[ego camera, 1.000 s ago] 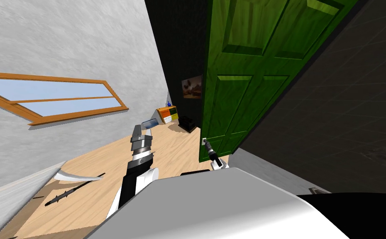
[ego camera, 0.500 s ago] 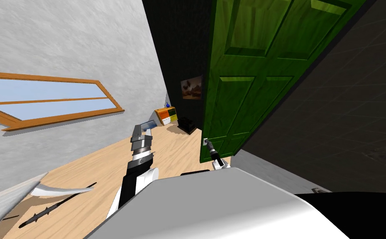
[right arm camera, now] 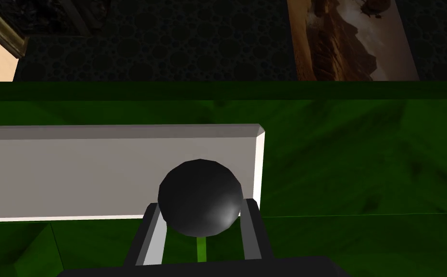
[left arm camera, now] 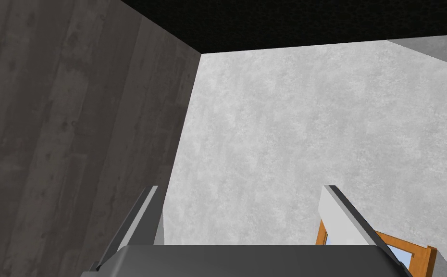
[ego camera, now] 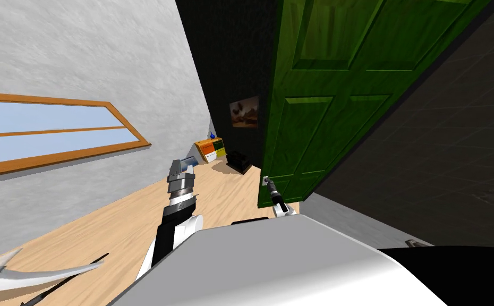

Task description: Push the door open

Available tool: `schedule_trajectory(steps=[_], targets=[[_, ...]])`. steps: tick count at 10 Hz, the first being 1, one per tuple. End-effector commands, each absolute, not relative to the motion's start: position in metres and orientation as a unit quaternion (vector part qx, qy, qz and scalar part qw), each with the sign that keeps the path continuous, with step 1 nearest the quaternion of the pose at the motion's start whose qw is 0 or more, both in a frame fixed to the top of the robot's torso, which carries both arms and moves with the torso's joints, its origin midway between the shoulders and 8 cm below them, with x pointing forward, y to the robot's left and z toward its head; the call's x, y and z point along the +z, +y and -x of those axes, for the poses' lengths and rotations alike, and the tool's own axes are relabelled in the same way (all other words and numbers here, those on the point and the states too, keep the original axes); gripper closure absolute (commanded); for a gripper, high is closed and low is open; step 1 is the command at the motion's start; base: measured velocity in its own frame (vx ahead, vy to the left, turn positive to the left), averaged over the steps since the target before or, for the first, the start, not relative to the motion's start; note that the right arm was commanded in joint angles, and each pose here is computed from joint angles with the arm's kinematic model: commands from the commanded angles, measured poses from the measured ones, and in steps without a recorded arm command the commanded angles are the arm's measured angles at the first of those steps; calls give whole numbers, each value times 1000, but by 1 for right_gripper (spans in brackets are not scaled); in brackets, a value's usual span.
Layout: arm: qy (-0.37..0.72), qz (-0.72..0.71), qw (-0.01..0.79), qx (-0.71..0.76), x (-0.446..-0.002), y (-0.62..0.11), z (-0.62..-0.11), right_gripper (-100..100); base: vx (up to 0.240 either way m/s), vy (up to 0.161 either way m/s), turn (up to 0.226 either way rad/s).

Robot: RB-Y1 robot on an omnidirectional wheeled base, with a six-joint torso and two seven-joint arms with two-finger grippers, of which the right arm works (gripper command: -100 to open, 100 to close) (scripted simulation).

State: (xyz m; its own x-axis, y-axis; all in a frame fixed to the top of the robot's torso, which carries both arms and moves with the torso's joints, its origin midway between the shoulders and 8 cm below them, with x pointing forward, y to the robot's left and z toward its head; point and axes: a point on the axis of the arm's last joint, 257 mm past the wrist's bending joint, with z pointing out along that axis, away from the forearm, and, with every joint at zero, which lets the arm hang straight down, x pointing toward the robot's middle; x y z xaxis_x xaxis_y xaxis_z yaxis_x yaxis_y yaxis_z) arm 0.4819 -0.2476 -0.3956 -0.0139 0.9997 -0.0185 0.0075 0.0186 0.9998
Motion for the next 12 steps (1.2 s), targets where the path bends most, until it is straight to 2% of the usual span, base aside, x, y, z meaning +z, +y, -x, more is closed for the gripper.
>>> schedule_trajectory(steps=[1, 8, 12], targets=[[498, -500, 512, 490, -390, -263, -485, 100, 248, 119, -64], [474, -525, 527, 472, -391, -289, -485, 100, 157, 94, -55], [465, -535, 536, 458, -394, -310, -480, 100, 160, 31, -38]])
